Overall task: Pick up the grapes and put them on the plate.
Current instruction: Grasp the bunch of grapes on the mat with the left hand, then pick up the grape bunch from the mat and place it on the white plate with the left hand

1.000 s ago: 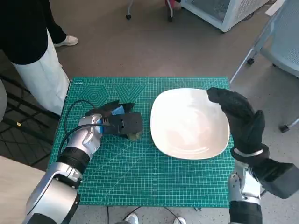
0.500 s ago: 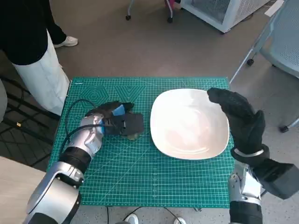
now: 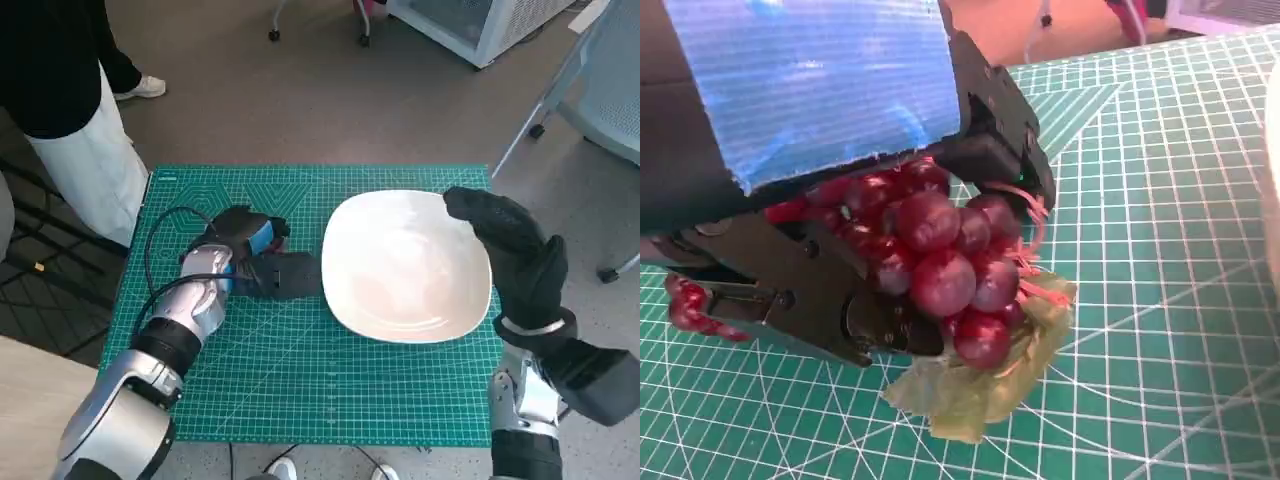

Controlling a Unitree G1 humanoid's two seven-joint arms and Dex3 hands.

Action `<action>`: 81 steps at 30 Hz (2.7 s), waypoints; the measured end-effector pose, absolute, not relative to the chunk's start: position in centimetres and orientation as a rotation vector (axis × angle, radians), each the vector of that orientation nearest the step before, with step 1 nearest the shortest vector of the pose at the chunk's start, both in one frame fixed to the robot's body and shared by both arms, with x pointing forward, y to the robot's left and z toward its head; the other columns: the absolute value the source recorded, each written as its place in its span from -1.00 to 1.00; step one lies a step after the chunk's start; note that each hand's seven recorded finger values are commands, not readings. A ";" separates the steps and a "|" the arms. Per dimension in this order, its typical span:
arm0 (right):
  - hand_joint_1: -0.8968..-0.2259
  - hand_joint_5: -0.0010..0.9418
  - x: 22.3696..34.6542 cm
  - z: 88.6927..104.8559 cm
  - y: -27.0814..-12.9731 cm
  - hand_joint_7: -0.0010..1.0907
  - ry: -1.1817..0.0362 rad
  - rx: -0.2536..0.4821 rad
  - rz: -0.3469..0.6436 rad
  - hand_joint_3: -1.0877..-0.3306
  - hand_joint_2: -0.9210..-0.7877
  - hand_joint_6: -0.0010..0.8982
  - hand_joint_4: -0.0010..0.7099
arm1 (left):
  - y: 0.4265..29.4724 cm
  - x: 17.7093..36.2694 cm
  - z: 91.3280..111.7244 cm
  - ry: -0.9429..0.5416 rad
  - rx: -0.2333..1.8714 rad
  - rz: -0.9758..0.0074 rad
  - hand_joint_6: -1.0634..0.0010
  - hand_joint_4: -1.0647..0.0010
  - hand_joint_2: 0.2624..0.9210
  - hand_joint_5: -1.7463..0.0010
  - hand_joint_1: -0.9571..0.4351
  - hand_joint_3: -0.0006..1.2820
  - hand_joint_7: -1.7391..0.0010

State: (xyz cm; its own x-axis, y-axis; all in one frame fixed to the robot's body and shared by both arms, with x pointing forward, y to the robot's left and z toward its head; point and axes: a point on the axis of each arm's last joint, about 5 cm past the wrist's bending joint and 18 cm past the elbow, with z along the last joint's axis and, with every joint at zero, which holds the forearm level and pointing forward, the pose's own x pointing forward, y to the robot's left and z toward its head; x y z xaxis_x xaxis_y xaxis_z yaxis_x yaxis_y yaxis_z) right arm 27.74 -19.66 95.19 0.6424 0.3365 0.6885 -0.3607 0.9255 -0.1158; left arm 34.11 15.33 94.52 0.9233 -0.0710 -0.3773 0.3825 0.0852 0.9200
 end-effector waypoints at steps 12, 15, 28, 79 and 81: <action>0.12 -1.00 27.7 95.2 -19.7 -0.33 -0.778 0.032 0.398 0.22 -1.00 -1.00 -0.51 | 15.6 34.0 94.5 0.274 1.443 -0.358 0.24 0.11 1.00 -0.60 0.38 -0.59 -0.58; 0.12 -1.00 27.7 95.2 -19.7 -0.33 -0.778 0.032 0.398 0.22 -1.00 -1.00 -0.51 | 15.6 34.0 94.5 0.275 1.443 -0.358 0.26 0.11 1.00 -0.60 0.38 -0.58 -0.59; 0.11 -1.00 27.8 95.3 -19.8 -0.33 -0.779 0.027 0.398 0.23 -1.00 -1.00 -0.51 | 15.7 34.1 94.5 0.283 1.441 -0.361 0.27 0.10 1.00 -0.61 0.38 -0.58 -0.58; 0.12 -1.00 28.1 95.6 -19.5 -0.34 -0.784 0.024 0.410 0.21 -1.00 -1.00 -0.51 | 16.7 30.6 102.1 -0.087 1.423 -0.255 0.02 -0.14 1.00 -0.54 0.38 -0.75 -0.35; 0.12 -1.00 28.1 95.5 -19.5 -0.34 -0.782 0.025 0.410 0.21 -1.00 -1.00 -0.51 | 16.9 30.3 102.2 -0.110 1.422 -0.250 0.03 -0.13 1.00 -0.52 0.38 -0.75 -0.38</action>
